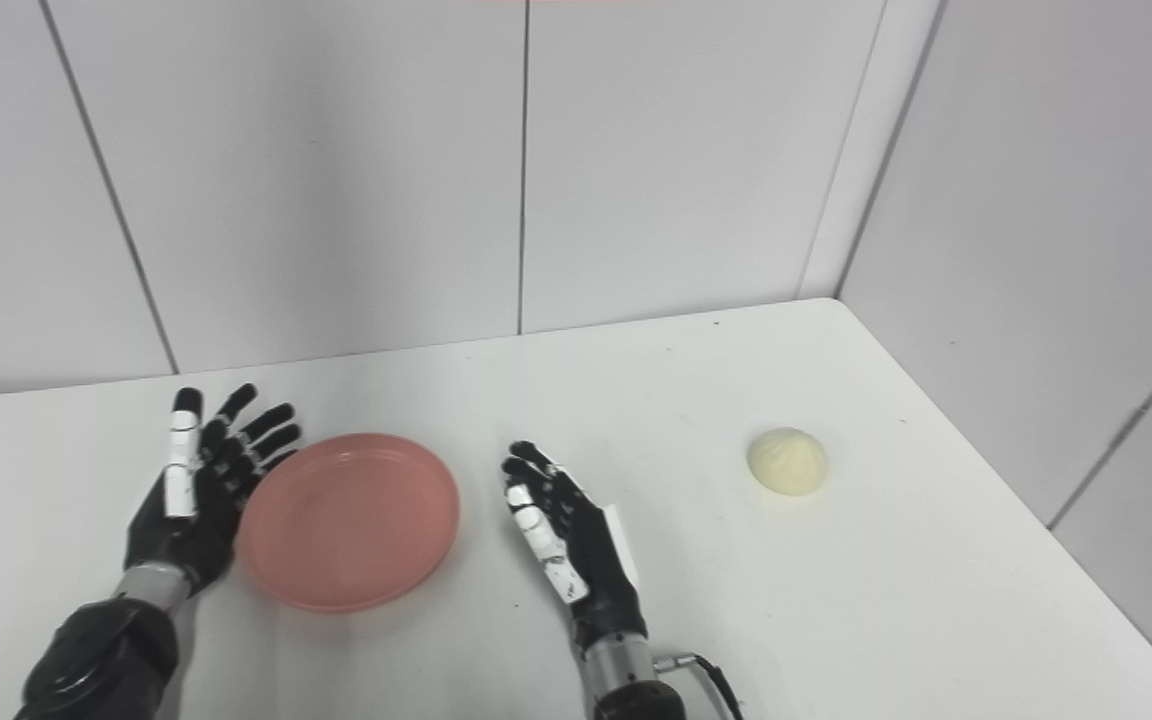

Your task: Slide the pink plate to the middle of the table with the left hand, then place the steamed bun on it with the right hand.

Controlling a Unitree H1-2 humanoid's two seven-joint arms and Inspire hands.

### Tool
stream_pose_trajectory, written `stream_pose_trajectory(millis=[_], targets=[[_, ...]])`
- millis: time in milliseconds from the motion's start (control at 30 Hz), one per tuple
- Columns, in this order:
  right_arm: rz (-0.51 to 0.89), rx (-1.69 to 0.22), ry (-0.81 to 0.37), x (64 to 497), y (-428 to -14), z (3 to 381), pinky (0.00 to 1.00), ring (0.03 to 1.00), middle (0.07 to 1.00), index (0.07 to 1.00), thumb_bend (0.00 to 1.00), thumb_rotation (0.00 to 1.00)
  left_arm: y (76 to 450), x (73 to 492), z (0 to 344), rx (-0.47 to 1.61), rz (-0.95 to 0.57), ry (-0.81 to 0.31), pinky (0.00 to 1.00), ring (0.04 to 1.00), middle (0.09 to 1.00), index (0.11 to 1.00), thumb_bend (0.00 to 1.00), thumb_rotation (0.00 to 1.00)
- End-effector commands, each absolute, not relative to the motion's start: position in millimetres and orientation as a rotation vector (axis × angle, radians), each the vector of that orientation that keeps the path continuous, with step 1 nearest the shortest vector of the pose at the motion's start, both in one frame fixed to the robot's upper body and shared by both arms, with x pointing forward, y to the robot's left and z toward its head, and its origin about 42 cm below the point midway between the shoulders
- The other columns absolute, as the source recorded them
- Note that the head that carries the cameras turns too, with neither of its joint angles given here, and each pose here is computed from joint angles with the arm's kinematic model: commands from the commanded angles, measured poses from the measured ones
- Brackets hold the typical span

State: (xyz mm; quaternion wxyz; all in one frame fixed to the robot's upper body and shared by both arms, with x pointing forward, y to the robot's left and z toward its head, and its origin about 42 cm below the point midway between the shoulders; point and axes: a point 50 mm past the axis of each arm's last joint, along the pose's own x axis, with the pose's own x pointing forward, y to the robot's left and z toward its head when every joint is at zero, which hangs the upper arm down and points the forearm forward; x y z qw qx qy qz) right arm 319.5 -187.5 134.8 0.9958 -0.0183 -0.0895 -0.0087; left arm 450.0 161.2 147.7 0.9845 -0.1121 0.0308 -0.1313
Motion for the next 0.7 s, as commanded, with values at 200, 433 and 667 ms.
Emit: stream_pose_trajectory(millis=[200,433,667], targets=[[-0.029,-0.029,-0.240,322,-181,135,0.80,0.833,0.830,0.841,0.58,0.86,168,452,142,-0.234,-0.272,0.066,0.82,0.831,0.814,0.915,0.65,1.00],[-0.042,-0.109,-0.283,324,-194,148,0.81,0.842,0.847,0.869,0.64,0.89,162,453,136,-0.224,-0.277,0.071,0.82,0.834,0.812,0.924,0.63,1.00],[-0.160,-0.353,-0.421,341,-237,215,0.60,0.729,0.807,0.878,0.84,0.86,159,456,128,-0.224,-0.279,0.081,0.80,0.817,0.797,0.908,0.66,1.00]])
